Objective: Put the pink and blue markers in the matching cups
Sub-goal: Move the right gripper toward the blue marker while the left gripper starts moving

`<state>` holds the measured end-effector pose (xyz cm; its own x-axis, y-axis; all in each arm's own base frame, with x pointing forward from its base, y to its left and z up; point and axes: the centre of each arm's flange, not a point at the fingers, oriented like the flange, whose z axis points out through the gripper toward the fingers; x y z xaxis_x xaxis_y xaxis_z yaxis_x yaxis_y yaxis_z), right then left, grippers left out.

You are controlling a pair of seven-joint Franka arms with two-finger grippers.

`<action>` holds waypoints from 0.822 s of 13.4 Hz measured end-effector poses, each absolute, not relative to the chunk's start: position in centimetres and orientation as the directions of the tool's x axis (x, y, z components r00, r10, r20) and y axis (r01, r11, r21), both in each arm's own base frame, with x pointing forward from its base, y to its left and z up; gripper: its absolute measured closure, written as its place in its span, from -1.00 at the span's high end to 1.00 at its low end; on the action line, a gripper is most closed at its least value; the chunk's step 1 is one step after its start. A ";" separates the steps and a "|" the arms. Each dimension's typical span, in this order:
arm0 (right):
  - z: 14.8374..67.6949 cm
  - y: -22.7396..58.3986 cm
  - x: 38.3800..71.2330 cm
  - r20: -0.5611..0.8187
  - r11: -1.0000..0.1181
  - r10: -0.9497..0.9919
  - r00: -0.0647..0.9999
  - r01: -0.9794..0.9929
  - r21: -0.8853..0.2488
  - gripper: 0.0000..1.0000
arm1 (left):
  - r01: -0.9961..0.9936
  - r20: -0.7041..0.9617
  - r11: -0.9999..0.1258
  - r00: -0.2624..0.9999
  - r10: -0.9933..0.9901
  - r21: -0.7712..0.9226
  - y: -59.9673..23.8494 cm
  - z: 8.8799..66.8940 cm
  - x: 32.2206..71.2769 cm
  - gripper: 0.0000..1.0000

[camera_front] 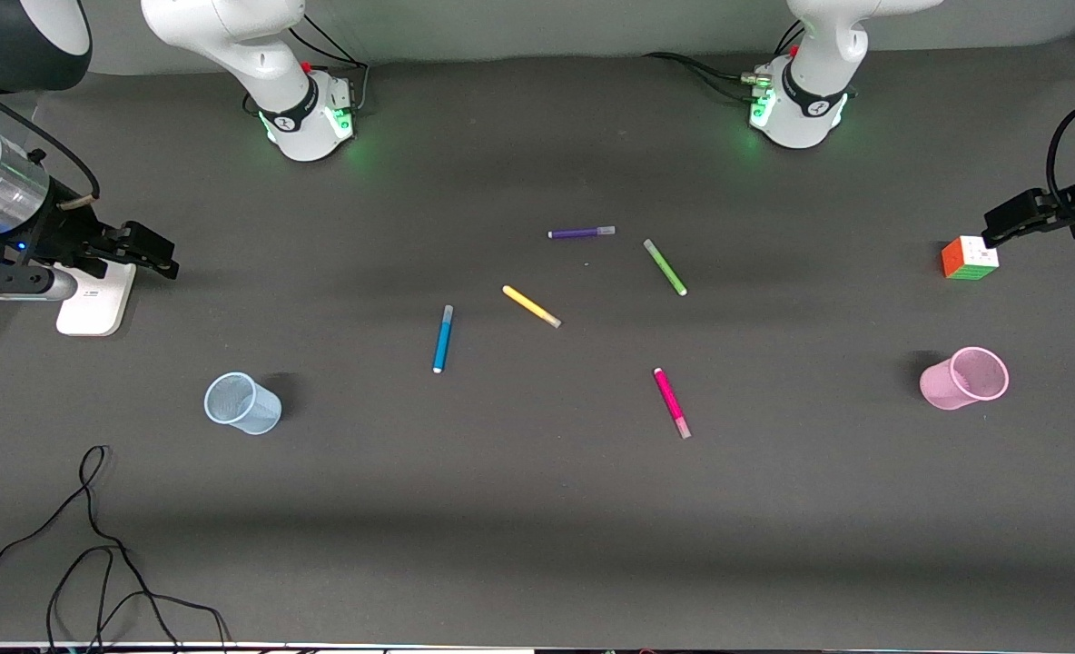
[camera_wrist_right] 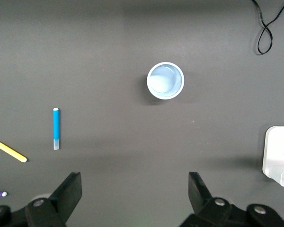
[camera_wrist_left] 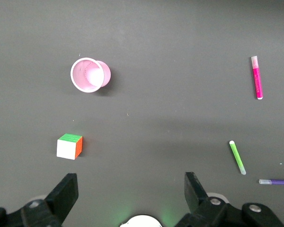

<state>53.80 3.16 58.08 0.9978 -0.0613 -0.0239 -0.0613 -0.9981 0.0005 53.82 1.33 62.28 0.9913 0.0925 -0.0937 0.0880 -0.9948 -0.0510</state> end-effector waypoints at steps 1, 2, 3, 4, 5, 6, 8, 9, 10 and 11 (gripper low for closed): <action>58.0 3.2 53.8 -0.025 -0.998 -0.061 0.998 -0.061 0.001 1.00 | 0.087 -0.095 -0.995 0.991 0.091 -0.051 1.2 62.3 53.8 1.00; 58.0 3.2 53.8 -0.026 -0.998 -0.061 0.998 -0.061 0.001 1.00 | 0.078 -0.100 -0.996 0.991 0.083 -0.052 0.8 62.2 53.8 1.00; 58.0 3.2 53.8 -0.027 -0.998 -0.061 0.998 -0.061 0.002 1.00 | 0.066 -0.108 -0.996 0.992 0.072 -0.052 0.1 62.0 53.9 1.00; 57.9 3.2 53.9 -0.028 -0.998 -0.060 0.998 -0.060 0.002 1.00 | 0.054 -0.112 -0.997 0.992 0.060 -0.052 -0.5 61.8 53.9 1.00; 57.8 3.2 53.9 -0.031 -0.998 -0.060 0.998 -0.060 0.003 1.00 | 0.046 -0.117 -0.998 0.992 0.051 -0.052 -1.0 61.6 54.0 1.00; 57.5 3.4 54.0 -0.037 -0.998 -0.056 0.998 -0.056 0.004 1.00 | 0.041 -0.126 -0.998 0.991 0.048 -0.053 -1.2 61.3 54.1 1.00; 55.7 4.5 54.7 -0.069 -0.999 -0.041 0.997 -0.041 0.007 1.00 | 0.040 -0.152 -0.998 0.987 0.048 -0.054 -1.2 60.6 54.2 1.00; 54.4 5.1 55.3 -0.093 -0.999 -0.035 0.995 -0.035 0.003 1.00 | 0.038 -0.161 -0.998 0.986 0.046 -0.054 -1.2 60.3 54.3 1.00; 53.0 6.0 56.1 -0.117 -1.000 -0.029 0.993 -0.030 -0.007 1.00 | 0.033 -0.170 -0.998 0.985 0.042 -0.053 -1.2 59.9 54.4 1.00; 51.6 7.1 57.0 -0.138 -0.999 -0.027 0.990 -0.029 -0.017 1.00 | 0.028 -0.182 -0.998 0.983 0.037 -0.053 -1.3 59.5 54.6 1.00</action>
<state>57.05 7.11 51.58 0.9900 -0.0266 -0.1384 -0.0292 -0.9994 -0.0170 54.59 -1.26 59.46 0.9826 0.0368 -0.1821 0.0276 -0.9982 -0.0526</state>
